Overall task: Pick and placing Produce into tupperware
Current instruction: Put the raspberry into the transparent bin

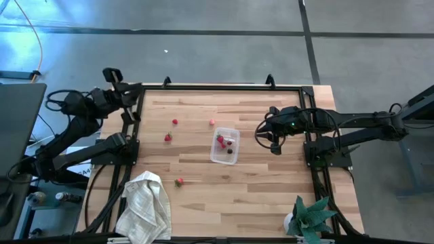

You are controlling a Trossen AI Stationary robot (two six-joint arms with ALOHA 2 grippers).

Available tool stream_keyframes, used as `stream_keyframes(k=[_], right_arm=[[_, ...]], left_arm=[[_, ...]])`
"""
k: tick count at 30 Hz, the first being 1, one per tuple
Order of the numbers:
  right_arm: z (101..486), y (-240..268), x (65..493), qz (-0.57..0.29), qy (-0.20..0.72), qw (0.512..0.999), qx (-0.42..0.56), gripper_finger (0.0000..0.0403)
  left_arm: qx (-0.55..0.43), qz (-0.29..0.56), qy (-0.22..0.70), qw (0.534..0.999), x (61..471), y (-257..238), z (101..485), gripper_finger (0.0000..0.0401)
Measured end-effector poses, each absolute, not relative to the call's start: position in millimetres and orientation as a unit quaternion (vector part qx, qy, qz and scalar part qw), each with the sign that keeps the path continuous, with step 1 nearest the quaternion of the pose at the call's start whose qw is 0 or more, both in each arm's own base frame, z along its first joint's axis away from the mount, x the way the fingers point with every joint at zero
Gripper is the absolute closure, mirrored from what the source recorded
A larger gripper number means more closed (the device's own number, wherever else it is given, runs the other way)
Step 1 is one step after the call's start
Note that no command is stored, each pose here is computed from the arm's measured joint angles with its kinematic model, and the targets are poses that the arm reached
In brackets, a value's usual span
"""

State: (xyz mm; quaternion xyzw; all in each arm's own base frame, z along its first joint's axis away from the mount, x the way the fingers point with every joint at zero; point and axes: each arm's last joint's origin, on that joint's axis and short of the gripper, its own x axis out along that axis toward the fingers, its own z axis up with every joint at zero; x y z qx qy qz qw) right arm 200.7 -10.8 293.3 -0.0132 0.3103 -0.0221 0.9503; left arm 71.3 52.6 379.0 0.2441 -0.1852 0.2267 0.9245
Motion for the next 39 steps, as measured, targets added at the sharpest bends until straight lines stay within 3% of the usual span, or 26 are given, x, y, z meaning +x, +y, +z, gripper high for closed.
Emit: stream_keyframes(k=[6,9,12,14,18,22,31,39], right_arm=[[293.3,-10.8,200.7,-0.022,0.310,0.950,-0.013,0.0356],[293.3,-10.8,200.7,-0.022,0.310,0.950,-0.013,0.0356],[293.3,-10.8,200.7,-0.022,0.310,0.950,-0.013,0.0356],[293.3,-10.8,200.7,-0.022,0.310,0.950,-0.013,0.0356],[293.3,-10.8,200.7,-0.022,0.310,0.950,-0.013,0.0356],[293.3,-10.8,200.7,-0.022,0.310,0.950,-0.013,0.0356],[293.3,-10.8,200.6,-0.022,0.310,0.950,-0.013,0.0356],[293.3,-10.8,200.6,-0.022,0.310,0.950,-0.014,0.0356]], left_arm=[[0.279,0.236,-0.295,0.883,77.6,59.2,407.1,0.0373],[0.265,0.237,-0.259,0.898,89.0,69.7,427.5,0.0373],[0.206,0.264,-0.073,0.939,109.0,90.5,435.5,0.0373],[0.137,0.324,0.100,0.931,118.1,105.7,431.6,0.0373],[0.010,0.415,0.402,0.816,124.1,131.8,418.8,0.0373],[-0.100,0.388,0.557,0.728,124.2,160.9,403.2,0.0373],[-0.189,0.245,0.596,0.741,157.8,220.9,325.4,0.0373],[-0.224,0.198,0.628,0.718,155.7,214.9,248.4,0.0373]])
